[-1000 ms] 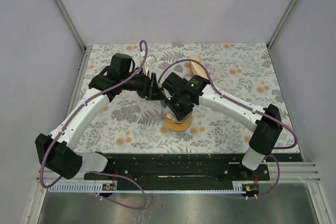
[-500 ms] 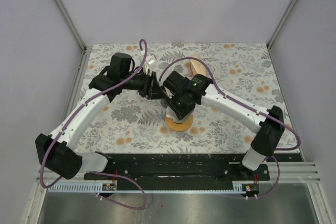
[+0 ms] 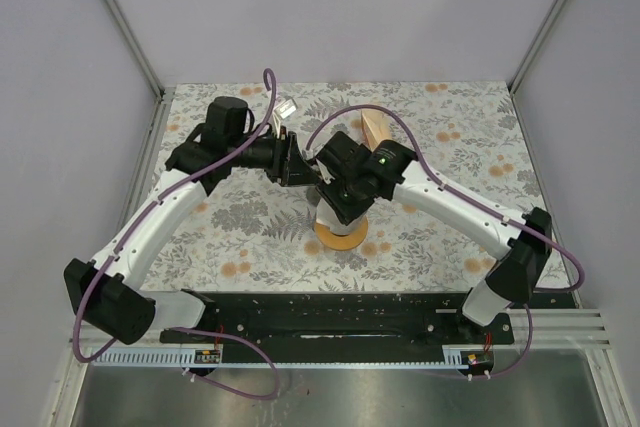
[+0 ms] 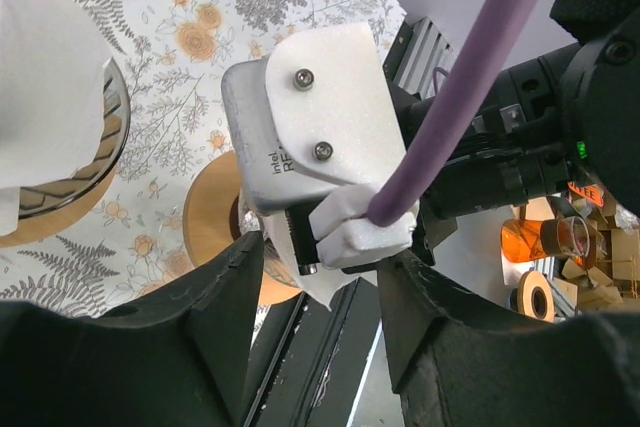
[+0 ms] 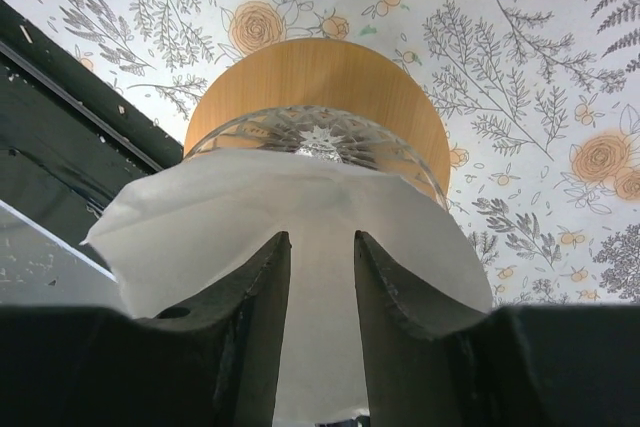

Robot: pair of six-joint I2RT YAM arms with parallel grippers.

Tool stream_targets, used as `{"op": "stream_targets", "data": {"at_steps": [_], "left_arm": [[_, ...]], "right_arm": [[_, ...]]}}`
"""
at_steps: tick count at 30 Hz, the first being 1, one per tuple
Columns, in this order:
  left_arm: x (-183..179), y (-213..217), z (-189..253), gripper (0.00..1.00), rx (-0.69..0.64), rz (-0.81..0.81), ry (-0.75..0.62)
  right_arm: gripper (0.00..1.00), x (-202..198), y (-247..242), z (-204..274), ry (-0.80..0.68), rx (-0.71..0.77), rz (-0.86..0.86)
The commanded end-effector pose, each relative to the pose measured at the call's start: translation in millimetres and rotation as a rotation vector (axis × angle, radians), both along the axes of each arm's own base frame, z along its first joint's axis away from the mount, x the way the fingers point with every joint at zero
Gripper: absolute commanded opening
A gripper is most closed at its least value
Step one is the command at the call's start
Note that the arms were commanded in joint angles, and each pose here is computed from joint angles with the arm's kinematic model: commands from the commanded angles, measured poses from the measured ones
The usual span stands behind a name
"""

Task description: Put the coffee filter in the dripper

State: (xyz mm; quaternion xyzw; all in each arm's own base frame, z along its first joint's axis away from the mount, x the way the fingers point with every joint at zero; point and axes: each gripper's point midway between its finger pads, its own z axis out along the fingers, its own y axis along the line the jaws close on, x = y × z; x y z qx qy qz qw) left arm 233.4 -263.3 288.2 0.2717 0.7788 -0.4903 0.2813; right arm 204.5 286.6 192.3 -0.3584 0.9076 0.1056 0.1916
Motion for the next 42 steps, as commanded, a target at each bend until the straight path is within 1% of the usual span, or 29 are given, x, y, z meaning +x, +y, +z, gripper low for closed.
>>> {"op": "stream_targets", "data": {"at_steps": [1,7,11,16,19,21,23,25,27,29,31,33,37,38,42], "left_arm": [[4.6,14.5,-22.9,0.51,0.1,0.051,0.059],[14.1,23.5,4.6,0.51,0.055,0.072,0.003],[24.4,34.6,34.1,0.51,0.025,0.107,-0.078],[33.2,50.9,76.8,0.52,-0.023,0.148,-0.177],[44.2,66.5,89.3,0.52,-0.009,0.216,-0.234],[51.4,76.2,90.3,0.52,0.013,0.26,-0.261],[59.9,88.0,87.3,0.53,0.032,0.312,-0.268],[71.8,104.7,82.0,0.55,0.054,0.387,-0.278],[83.3,121.5,73.4,0.56,0.086,0.464,-0.292],[95.3,141.2,67.0,0.57,0.124,0.552,-0.321],[107.2,162.8,56.1,0.61,0.167,0.645,-0.343],[118.9,187.5,38.0,0.65,0.216,0.743,-0.352],[134.1,221.0,6.6,0.84,0.321,0.85,-0.41],[137.5,227.8,-4.1,0.88,0.349,0.875,-0.418],[146.7,254.5,-38.4,0.95,0.42,0.975,-0.449]], "right_arm": [[0.4,17.4,27.8,98.8,-0.238,0.333,0.003],[0.41,13.5,23.1,119.3,-0.273,0.379,0.019],[0.41,13.4,15.5,129.3,-0.309,0.387,0.011],[0.43,12.9,7.6,155.8,-0.369,0.435,-0.002],[0.45,12.5,4.5,177.6,-0.414,0.488,-0.006],[0.48,16.5,-2.1,191.7,-0.465,0.509,-0.04],[0.52,33.2,-21.3,202.2,-0.548,0.489,-0.138],[0.55,53.3,-45.4,205.8,-0.599,0.473,-0.245],[0.56,75.2,-73.0,197.0,-0.597,0.478,-0.351],[0.6,98.3,-104.4,191.0,-0.633,0.483,-0.471],[0.64,114.3,-137.2,178.1,-0.668,0.441,-0.585],[0.67,128.4,-165.5,162.3,-0.675,0.419,-0.676],[0.74,148.6,-206.6,119.5,-0.655,0.394,-0.812],[0.75,152.5,-216.4,110.4,-0.65,0.393,-0.851],[0.81,160.8,-248.5,74.5,-0.654,0.391,-0.972]]}}
